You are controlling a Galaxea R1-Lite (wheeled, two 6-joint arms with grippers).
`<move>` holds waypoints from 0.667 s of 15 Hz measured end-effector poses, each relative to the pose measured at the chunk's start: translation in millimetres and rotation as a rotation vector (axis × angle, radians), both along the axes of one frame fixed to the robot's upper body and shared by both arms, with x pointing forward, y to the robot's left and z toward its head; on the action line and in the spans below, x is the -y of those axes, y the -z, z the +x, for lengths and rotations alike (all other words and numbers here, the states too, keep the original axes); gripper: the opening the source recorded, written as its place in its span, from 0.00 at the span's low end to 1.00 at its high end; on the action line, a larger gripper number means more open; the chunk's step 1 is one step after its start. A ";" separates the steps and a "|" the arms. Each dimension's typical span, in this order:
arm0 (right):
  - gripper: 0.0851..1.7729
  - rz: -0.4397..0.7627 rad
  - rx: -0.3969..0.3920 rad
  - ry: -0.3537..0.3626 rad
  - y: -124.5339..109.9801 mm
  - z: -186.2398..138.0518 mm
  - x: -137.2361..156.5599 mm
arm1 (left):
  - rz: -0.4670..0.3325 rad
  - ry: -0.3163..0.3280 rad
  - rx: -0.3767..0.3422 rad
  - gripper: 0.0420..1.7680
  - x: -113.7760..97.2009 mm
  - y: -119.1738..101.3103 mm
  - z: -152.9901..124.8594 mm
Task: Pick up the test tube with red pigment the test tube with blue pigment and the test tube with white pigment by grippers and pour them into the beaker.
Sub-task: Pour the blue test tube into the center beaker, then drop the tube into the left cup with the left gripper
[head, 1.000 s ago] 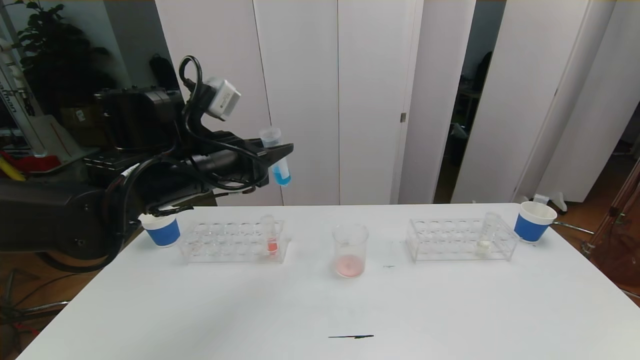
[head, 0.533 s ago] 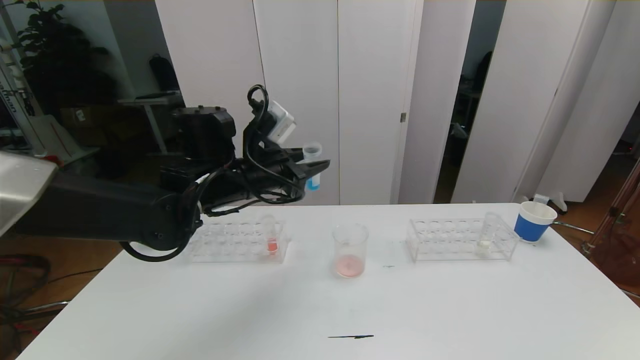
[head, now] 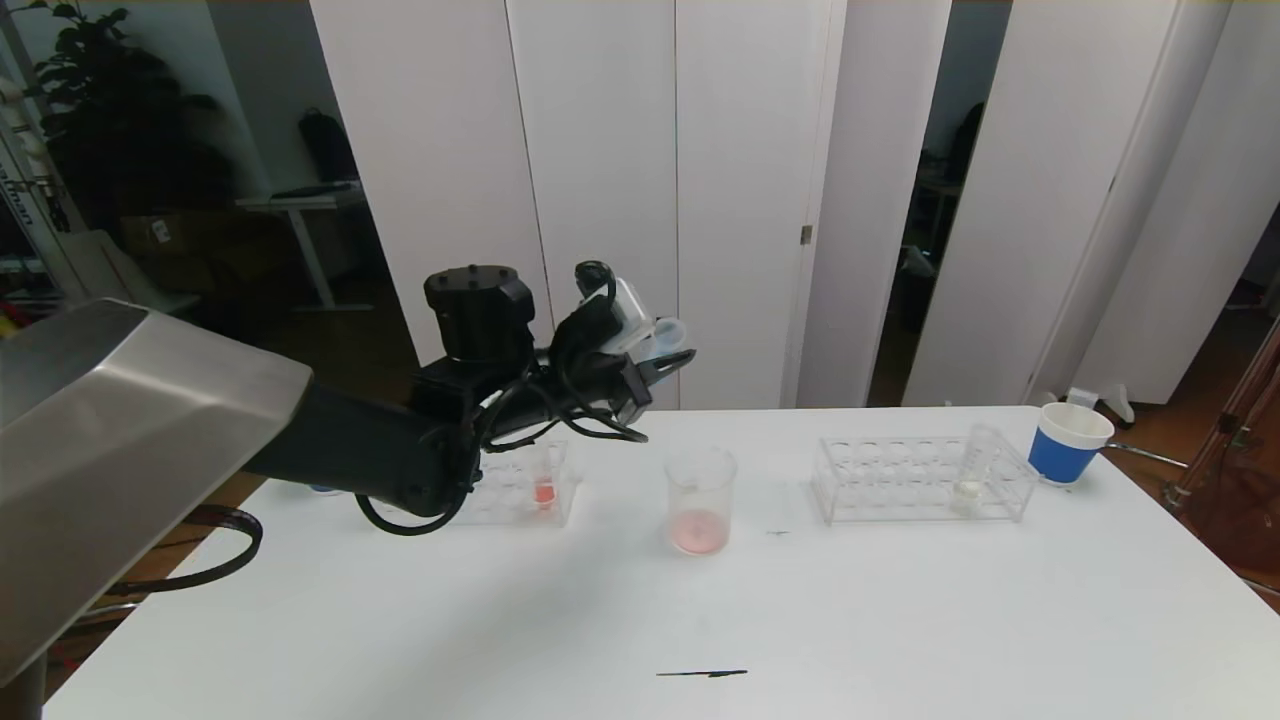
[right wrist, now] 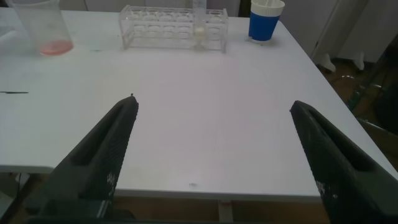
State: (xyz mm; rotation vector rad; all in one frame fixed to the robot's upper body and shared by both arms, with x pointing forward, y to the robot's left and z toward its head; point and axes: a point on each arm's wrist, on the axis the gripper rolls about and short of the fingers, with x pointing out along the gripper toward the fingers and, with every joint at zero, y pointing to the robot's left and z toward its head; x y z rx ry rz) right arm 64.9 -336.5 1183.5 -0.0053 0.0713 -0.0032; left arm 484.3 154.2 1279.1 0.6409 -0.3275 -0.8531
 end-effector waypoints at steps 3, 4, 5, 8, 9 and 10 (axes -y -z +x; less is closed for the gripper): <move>0.99 0.000 0.000 0.000 0.0 0.0 0.0 | 0.054 -0.004 0.112 0.31 1.9 11.7 7.7; 0.99 0.000 0.000 0.000 -0.1 0.0 0.0 | 0.064 -0.005 0.133 0.31 2.4 15.4 8.9; 0.99 0.000 0.000 0.000 0.0 0.0 0.0 | 0.079 -0.007 0.149 0.31 2.9 19.9 10.2; 0.99 0.000 0.000 0.000 0.0 0.0 0.0 | 0.148 -0.021 0.265 0.31 3.7 32.9 15.7; 0.99 0.000 0.000 0.000 0.0 0.0 0.0 | 0.165 -0.028 0.312 0.31 3.5 37.0 18.0; 0.99 0.000 0.000 0.000 0.0 0.0 0.0 | 0.174 -0.034 0.347 0.31 3.3 40.7 20.0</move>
